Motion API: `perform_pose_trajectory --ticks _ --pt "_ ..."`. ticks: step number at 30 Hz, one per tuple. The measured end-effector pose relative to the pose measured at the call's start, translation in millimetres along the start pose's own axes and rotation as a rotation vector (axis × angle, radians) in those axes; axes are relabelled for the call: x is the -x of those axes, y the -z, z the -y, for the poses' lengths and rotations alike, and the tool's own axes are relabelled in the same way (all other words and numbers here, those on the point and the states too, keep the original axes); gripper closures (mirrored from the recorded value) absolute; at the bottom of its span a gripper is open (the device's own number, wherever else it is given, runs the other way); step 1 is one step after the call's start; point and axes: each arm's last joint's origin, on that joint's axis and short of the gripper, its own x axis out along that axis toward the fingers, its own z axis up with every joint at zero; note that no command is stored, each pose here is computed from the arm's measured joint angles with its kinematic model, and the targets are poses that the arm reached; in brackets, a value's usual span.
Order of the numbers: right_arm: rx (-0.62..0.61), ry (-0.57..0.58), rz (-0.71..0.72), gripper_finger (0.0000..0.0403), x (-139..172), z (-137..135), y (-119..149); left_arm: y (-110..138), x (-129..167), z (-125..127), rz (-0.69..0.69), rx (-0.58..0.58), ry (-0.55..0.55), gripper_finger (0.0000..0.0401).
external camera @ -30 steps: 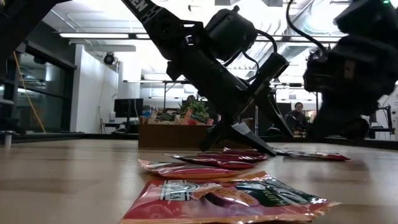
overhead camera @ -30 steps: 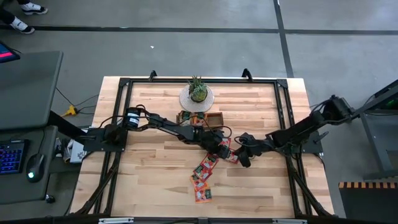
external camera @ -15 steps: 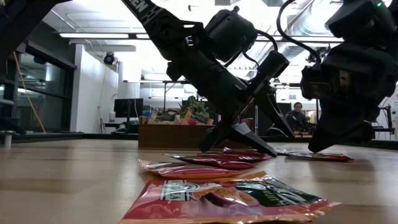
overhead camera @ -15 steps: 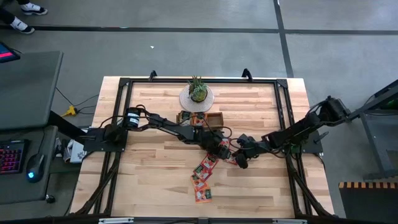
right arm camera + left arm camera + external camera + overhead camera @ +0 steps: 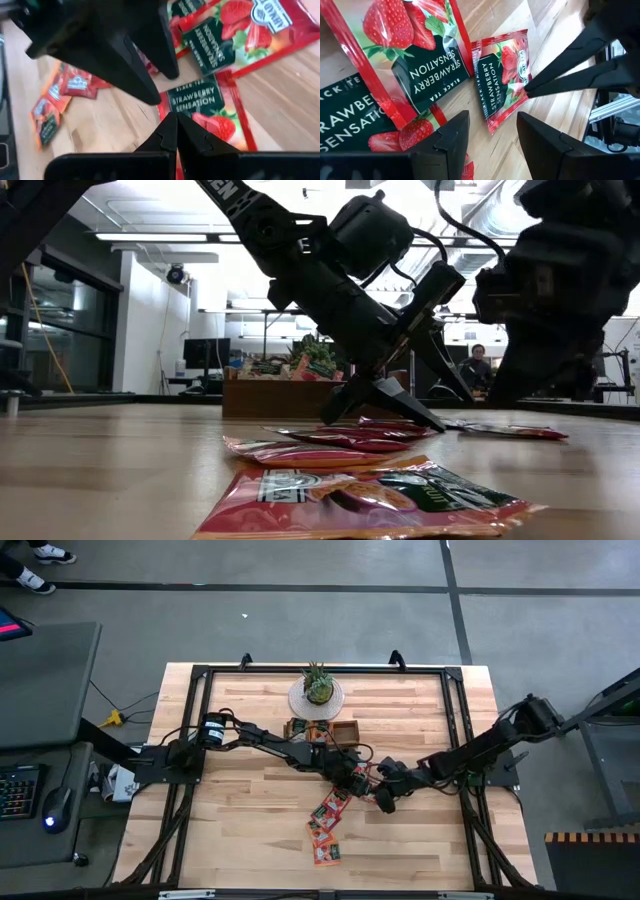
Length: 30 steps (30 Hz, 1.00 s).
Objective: Pick & Place Tea
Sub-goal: Put the red tea bag into the right section of the wooden organizer
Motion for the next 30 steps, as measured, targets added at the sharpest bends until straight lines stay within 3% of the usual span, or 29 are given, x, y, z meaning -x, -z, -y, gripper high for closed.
perform_pose_trajectory --ticks 6,15,24,30 --pt "0.059 0.135 -0.096 0.0403 6 -14 0 0 0 0 0.0 -0.008 -0.001 0.0233" --pt "0.136 0.221 -0.185 0.0403 10 -16 3 0 0 0 -0.002 -0.01 0.002 0.0233" --pt "0.146 0.229 -0.207 0.0403 -3 -15 10 0 0 0 -0.004 -0.026 0.004 0.0233" --pt "0.142 0.172 -0.193 0.0403 -20 -18 12 0 0 0 -0.004 -0.026 0.005 0.0233"
